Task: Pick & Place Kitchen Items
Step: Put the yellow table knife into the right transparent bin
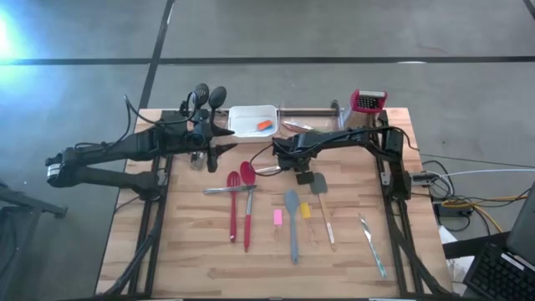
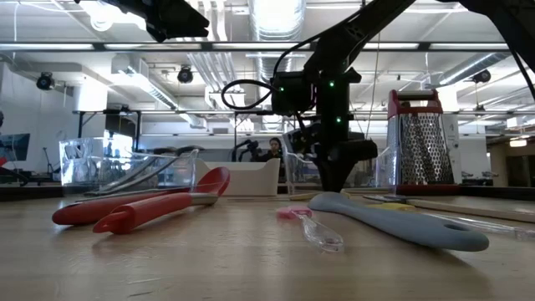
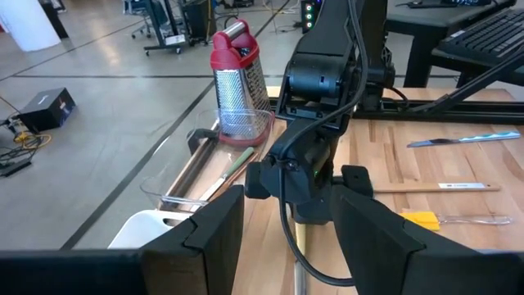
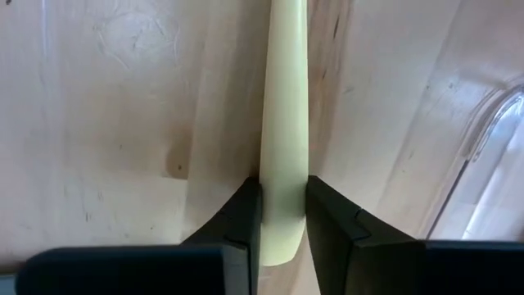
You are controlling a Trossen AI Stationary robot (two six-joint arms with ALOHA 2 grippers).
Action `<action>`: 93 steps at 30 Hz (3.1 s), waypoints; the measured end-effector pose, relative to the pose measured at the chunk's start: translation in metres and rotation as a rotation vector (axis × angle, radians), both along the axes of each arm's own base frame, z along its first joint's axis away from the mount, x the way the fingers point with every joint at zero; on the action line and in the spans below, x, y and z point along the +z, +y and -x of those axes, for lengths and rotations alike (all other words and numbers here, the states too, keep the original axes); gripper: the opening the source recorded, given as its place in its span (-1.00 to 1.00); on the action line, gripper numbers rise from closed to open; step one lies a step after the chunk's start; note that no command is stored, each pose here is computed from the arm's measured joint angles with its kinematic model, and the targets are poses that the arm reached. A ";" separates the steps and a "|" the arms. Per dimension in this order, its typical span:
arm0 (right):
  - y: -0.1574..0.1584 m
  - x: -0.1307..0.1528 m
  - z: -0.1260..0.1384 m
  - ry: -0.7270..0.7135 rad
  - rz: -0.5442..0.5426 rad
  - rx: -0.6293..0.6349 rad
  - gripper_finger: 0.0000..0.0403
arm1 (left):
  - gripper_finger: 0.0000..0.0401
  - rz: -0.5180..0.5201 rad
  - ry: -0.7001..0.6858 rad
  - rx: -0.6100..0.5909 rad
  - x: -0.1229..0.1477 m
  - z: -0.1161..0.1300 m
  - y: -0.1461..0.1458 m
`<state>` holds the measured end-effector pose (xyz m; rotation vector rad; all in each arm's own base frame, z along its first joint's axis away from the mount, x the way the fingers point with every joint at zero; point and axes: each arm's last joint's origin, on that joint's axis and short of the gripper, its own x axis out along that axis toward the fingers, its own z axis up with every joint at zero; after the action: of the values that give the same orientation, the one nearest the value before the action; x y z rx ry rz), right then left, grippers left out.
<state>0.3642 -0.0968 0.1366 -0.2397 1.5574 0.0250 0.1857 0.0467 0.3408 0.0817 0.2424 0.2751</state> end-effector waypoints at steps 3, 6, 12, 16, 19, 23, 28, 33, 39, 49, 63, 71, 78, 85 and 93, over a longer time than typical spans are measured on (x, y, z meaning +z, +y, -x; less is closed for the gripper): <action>0.000 0.003 0.001 -0.005 -0.006 -0.019 -0.71 | -0.06 0.000 0.000 0.000 0.000 0.000 0.000; 0.001 0.008 0.003 0.003 -0.022 -0.038 -0.71 | -0.06 0.000 0.000 0.000 0.000 0.000 0.000; 0.003 0.040 0.008 -0.037 -0.015 -0.078 -0.71 | -0.06 0.001 -0.001 -0.003 0.000 0.000 0.000; 0.004 0.066 0.014 -0.094 -0.001 -0.101 -0.71 | -0.06 0.001 -0.001 -0.003 0.000 0.000 0.000; 0.005 0.093 0.023 -0.154 0.024 -0.110 -0.71 | -0.06 0.000 -0.001 -0.003 0.000 0.000 0.000; -0.001 0.123 0.037 -0.219 0.098 -0.148 -0.71 | -0.06 0.000 -0.001 -0.002 0.000 0.000 0.000; -0.018 0.156 0.060 -0.298 0.155 -0.244 -0.71 | -0.06 0.000 -0.001 -0.002 0.000 0.000 0.000; -0.043 0.168 0.079 -0.323 0.177 -0.354 -0.71 | -0.06 -0.001 -0.001 0.001 0.000 0.000 0.000; -0.078 0.159 0.093 -0.278 0.180 -0.448 -0.71 | -0.06 -0.001 -0.001 0.001 0.000 0.000 0.000; -0.116 0.134 0.102 -0.190 0.165 -0.495 -0.71 | -0.06 -0.001 -0.001 0.001 0.000 0.000 0.000; -0.139 0.097 0.102 -0.059 0.099 -0.468 -0.71 | -0.06 0.011 -0.001 0.003 0.000 0.000 0.000; -0.151 0.078 0.106 -0.028 0.030 -0.499 -0.71 | -0.06 0.011 0.001 0.003 0.000 0.000 0.000; -0.160 0.052 0.104 0.022 -0.040 -0.512 -0.71 | -0.06 0.012 0.003 0.003 -0.001 0.000 0.000; -0.164 0.028 0.101 0.089 -0.077 -0.499 -0.71 | -0.06 0.012 0.003 0.003 -0.001 0.000 0.000; -0.164 0.025 0.101 0.097 -0.081 -0.505 -0.51 | -0.06 0.012 0.003 0.002 0.000 0.000 0.000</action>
<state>0.2632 -0.2612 0.1612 0.2252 1.6712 -0.2989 0.1856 0.0467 0.3403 0.0700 0.2467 0.2759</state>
